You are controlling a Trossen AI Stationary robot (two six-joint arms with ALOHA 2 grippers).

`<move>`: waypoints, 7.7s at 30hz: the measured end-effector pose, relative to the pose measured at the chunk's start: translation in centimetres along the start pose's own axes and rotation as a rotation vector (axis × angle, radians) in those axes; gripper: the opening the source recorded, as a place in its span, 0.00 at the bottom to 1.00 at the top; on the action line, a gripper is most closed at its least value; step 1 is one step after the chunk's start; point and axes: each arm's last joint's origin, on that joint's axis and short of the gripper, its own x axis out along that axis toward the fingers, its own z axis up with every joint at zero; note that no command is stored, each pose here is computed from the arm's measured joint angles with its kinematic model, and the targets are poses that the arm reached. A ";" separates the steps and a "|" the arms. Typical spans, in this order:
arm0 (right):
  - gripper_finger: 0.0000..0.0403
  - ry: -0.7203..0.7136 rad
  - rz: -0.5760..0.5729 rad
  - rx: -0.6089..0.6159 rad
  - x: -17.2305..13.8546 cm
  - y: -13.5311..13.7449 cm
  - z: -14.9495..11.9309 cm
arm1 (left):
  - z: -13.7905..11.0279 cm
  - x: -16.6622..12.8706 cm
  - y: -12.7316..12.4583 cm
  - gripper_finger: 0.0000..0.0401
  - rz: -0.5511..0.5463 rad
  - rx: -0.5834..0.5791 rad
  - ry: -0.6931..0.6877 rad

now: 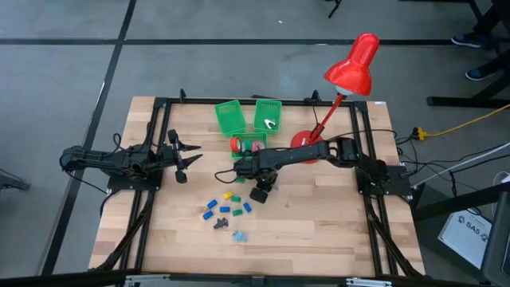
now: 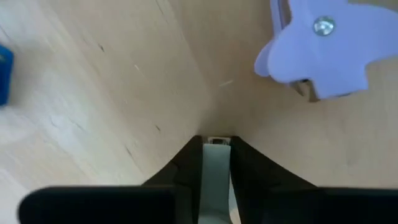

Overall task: Pick and place Stapler, Stapler remover, tape
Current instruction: Put the gray staple remover into the right green bin, then put the violet staple remover into the right green bin

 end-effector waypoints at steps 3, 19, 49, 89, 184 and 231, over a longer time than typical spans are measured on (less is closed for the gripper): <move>0.16 -0.017 -0.045 0.072 -0.9 0.2 0.1 | 0.0 0.0 0.0 0.32 0.000 0.000 0.000; 0.17 -0.249 -0.297 0.080 -13.6 -1.2 0.6 | 0.0 0.0 0.0 0.32 0.000 0.000 0.000; 0.20 -0.533 -0.150 0.782 -16.2 -20.8 7.1 | 0.0 0.0 0.0 0.32 0.000 0.000 0.000; 0.76 -0.392 -0.125 0.636 -13.9 -20.2 6.8 | 0.0 0.0 0.0 0.32 0.000 0.000 0.000; 0.69 -0.297 -0.294 -0.341 -6.7 1.4 1.5 | 0.0 0.0 0.0 0.32 0.000 0.000 0.000; 0.19 -0.034 -0.340 -0.326 -0.9 -0.2 2.4 | 0.0 0.0 0.0 0.32 0.000 0.000 0.000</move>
